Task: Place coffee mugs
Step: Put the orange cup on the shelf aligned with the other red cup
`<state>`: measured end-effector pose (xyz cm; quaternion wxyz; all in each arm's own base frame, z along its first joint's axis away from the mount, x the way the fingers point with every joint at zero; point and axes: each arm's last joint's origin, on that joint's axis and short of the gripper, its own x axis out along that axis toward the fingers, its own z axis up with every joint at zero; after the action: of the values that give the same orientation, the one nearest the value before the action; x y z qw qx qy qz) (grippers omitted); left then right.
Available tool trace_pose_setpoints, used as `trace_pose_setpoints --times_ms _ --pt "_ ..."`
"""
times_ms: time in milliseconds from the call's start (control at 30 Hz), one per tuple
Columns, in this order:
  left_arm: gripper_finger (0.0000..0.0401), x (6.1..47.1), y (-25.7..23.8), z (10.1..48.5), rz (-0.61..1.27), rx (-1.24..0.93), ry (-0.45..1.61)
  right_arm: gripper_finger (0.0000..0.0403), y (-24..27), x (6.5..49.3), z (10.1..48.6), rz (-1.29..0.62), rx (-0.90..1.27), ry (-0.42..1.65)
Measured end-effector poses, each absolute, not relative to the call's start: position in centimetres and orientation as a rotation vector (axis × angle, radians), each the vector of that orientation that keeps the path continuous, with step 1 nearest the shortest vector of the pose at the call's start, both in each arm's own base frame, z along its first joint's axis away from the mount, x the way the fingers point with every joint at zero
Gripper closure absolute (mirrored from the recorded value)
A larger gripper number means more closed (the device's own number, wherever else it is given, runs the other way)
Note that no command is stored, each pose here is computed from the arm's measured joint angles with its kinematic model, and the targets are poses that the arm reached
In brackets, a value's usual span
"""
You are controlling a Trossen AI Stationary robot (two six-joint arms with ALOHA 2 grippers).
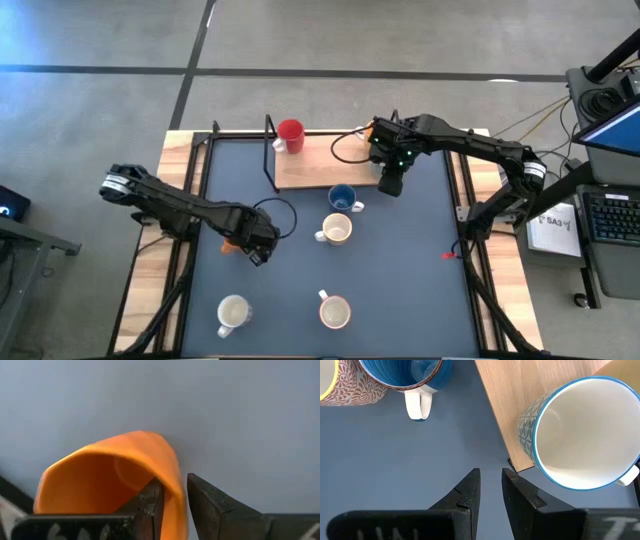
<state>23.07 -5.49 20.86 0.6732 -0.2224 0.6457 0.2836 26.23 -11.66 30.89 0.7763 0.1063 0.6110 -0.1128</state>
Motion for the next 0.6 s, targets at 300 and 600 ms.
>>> trace_pose_setpoints --times_ms 300,600 --pt "0.0390 23.7 -5.7 21.0 0.594 -0.499 1.450 0.0335 -11.7 26.3 30.9 -0.245 0.228 1.314" --pt "0.0393 26.1 -6.3 25.1 0.430 -0.498 1.306 0.0335 -11.8 26.5 31.0 -0.248 0.223 1.296"
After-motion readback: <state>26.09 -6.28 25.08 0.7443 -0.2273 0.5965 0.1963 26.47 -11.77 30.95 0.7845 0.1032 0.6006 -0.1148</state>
